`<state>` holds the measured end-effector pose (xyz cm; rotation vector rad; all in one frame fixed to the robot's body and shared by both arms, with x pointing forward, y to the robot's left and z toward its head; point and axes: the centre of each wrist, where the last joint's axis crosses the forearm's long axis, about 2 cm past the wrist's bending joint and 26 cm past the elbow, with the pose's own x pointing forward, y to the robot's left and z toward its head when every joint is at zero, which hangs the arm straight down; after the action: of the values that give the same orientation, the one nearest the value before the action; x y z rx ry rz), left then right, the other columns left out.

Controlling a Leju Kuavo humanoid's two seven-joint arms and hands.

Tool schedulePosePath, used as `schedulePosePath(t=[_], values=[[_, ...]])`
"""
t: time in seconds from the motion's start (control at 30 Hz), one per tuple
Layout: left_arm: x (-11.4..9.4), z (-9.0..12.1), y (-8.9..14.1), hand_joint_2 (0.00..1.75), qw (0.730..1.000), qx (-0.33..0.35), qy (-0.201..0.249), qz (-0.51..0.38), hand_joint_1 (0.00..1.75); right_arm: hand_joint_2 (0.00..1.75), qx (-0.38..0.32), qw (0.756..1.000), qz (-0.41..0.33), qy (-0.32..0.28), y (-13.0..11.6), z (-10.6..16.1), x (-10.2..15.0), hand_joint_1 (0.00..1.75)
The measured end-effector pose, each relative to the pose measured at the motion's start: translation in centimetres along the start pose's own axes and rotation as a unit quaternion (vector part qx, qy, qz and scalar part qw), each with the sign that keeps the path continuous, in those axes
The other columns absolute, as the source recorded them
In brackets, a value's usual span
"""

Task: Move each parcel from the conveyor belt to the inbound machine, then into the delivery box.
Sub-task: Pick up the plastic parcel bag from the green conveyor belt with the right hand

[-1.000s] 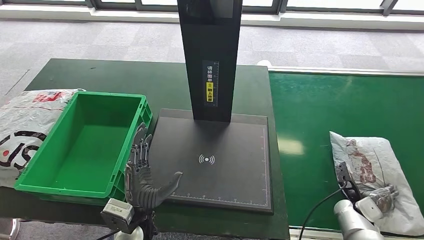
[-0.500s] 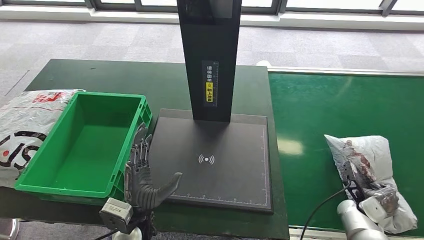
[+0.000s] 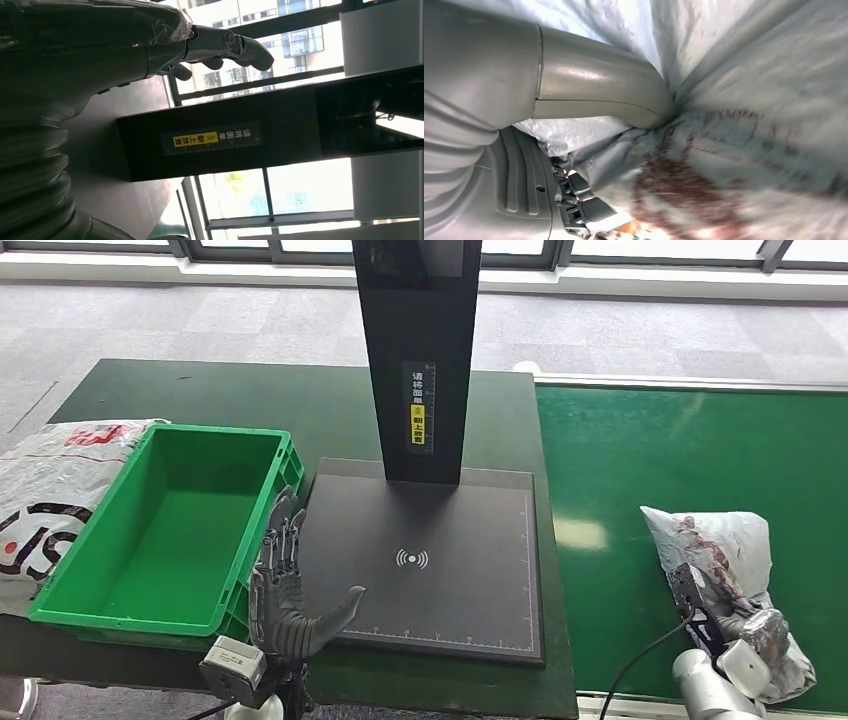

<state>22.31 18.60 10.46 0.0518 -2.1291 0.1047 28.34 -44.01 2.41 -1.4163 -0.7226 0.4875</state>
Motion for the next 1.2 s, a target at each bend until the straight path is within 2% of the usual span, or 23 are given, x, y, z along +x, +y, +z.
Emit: schedulePosePath(t=[0.23,0.5,0.73,0.97,1.2], values=[[-0.3,0.2,-0.1,1.75,1.0,-0.006,-0.002,0.0,0.0,1.75,-0.061,0.992,-0.012,-0.112,-1.3,4.5,4.0,1.75],[-0.5,0.4,-0.1,1.75,1.0,0.003,0.003,0.0,0.0,1.75,-0.155,0.964,-0.042,-0.214,-5.0,9.4,8.8,1.75],[-0.5,0.4,0.0,1.75,1.0,0.01,0.005,-0.002,0.0,1.75,-0.193,0.944,-0.07,-0.26,-6.8,11.6,11.0,1.75],[-0.5,0.4,0.0,1.75,1.0,0.013,0.005,-0.003,0.0,1.75,-0.214,0.931,-0.086,-0.283,-7.6,12.6,11.7,1.75],[-0.7,0.5,0.1,1.75,0.999,0.032,0.011,-0.004,0.0,1.75,-0.275,0.888,-0.104,-0.353,-9.7,13.4,12.8,1.75]])
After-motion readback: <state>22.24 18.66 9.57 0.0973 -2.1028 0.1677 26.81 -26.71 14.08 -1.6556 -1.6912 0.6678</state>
